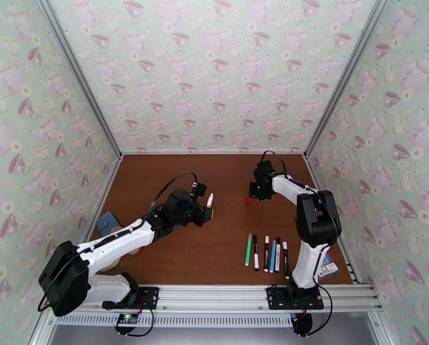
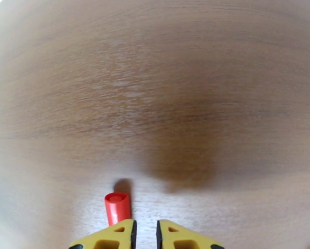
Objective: Open the pen caps
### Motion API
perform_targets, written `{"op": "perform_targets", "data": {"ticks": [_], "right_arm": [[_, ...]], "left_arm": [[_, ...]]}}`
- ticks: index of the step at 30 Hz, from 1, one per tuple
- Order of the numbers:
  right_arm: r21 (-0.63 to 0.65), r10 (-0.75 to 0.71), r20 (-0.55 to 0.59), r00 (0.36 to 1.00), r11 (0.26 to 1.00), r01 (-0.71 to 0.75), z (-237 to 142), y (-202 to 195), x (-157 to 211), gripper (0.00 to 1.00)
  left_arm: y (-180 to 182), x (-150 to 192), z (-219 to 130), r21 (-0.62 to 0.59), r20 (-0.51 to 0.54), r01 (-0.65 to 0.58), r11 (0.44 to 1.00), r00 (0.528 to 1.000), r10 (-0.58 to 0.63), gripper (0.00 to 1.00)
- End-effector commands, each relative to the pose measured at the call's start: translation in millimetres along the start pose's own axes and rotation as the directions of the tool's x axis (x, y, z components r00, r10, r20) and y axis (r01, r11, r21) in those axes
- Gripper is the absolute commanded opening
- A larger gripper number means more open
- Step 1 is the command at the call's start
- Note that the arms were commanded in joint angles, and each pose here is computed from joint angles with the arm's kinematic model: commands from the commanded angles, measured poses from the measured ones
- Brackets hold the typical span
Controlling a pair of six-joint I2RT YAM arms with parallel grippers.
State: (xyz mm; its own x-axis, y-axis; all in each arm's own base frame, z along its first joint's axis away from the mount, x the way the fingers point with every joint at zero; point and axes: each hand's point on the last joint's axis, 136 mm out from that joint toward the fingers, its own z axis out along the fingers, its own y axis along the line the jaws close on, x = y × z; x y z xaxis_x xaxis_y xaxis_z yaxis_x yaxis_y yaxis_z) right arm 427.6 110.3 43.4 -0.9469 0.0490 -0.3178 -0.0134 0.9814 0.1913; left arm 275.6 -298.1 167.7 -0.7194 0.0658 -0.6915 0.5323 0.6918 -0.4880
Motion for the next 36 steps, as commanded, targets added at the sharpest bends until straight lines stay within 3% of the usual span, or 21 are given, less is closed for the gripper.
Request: {"op": "perform_targets", "data": {"ticks": [1,10,19,36], "right_arm": [[-0.009,-0.009,-0.031,0.999,1.0,0.008,7.1,-1.0,0.3,0.09],[-0.044,0.0,-0.057,0.998,0.999,-0.003,18.9,3.3,1.4,0.12],[-0.055,0.003,-0.058,0.998,0.998,-0.006,17.0,5.4,2.2,0.21],[-0.095,0.018,-0.044,0.999,0.995,-0.022,6.6,11.6,7.2,0.27]], "left_arm": [[2.0,-4.6,3.1,-0.009,0.0,0.008,1.0,1.0,-0.008,0.02],[4.9,-2.2,3.5,-0.02,-0.006,0.01,1.0,1.0,-0.01,0.02],[4.3,-1.9,5.1,-0.016,-0.014,0.009,1.0,1.0,-0.01,0.02],[5.6,0.3,8.6,-0.02,-0.03,0.007,1.0,1.0,-0.008,0.02]]}}
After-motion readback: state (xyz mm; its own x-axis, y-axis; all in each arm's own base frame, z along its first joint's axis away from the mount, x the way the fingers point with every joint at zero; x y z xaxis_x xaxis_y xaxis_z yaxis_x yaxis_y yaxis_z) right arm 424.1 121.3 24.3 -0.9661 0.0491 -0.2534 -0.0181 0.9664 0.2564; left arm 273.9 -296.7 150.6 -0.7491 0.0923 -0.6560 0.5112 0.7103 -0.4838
